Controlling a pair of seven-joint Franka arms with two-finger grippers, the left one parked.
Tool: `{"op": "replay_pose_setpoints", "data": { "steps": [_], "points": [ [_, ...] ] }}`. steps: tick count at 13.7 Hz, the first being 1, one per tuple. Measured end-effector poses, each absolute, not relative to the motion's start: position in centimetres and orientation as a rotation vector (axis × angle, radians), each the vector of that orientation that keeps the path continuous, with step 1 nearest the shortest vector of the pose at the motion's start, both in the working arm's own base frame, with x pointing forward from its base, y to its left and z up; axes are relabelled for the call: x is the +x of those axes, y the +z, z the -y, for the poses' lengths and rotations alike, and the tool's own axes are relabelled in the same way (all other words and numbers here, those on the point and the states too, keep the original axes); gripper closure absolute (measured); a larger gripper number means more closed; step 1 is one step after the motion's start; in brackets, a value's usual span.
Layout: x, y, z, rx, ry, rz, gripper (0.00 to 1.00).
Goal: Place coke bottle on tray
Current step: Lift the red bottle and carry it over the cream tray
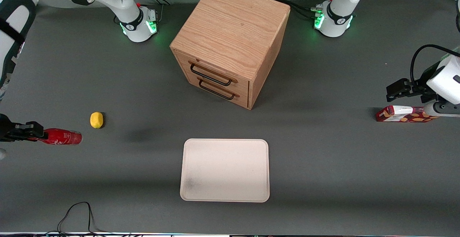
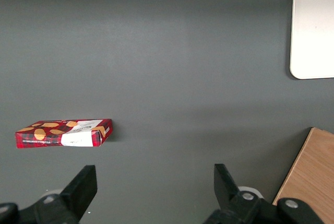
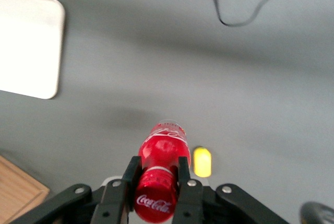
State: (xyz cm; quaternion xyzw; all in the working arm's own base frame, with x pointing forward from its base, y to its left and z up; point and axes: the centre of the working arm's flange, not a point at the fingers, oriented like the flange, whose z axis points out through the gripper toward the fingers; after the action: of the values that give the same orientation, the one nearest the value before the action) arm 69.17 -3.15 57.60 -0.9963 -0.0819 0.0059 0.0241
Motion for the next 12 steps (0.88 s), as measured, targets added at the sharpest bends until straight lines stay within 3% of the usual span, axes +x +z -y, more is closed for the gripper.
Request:
{"op": "replay_pose_setpoints", "data": {
  "steps": [4, 7, 12],
  "points": [
    [69.7, 58.8, -6.4, -3.012, -0.032, 0.213, 0.68],
    [70.0, 58.7, -15.2, -3.03, -0.154, 0.294, 0.68],
    [70.7, 51.7, -28.6, -3.119, -0.329, 0.346, 0.68]
  ]
}}
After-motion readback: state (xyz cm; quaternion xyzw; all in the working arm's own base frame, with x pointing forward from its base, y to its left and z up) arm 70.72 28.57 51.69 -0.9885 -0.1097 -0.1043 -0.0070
